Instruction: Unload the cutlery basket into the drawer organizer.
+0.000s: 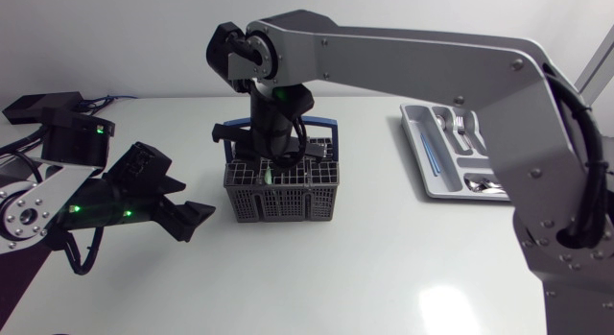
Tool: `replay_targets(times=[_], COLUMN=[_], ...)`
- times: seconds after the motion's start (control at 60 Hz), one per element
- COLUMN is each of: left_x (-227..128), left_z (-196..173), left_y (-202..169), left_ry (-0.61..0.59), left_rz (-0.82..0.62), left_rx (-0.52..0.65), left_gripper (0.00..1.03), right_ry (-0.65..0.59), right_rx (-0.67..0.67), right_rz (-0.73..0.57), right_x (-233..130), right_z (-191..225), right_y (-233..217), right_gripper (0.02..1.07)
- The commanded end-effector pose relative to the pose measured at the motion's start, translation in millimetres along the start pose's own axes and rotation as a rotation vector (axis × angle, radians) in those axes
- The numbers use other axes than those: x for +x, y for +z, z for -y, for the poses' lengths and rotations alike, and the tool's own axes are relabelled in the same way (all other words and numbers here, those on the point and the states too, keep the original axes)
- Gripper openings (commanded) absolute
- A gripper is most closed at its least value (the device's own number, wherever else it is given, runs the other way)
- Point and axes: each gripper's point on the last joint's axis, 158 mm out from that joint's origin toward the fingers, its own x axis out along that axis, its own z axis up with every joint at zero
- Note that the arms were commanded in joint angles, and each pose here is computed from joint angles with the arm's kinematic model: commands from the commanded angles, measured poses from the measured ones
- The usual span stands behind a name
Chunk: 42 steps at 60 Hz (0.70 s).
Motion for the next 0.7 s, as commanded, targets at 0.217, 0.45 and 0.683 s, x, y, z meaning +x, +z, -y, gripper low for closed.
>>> replay_targets(times=[0.217,0.45,0.683], left_x=[4,5,5], left_z=[4,5,6], left_y=[-14,-16,-16], left_ry=[-0.013,-0.016,-0.018], left_rz=[-0.024,-0.027,-0.025], left_rx=[0.004,0.003,0.006], left_gripper=[0.99,0.99,0.99], right_ry=[-0.044,-0.067,-0.050], right_rx=[0.019,0.005,-0.009], right_rz=[-0.027,-0.009,0.001], right_x=[21,22,10], right_z=[4,9,7], right_y=[-7,-5,-4], right_gripper=[0.20,0.08,0.08])
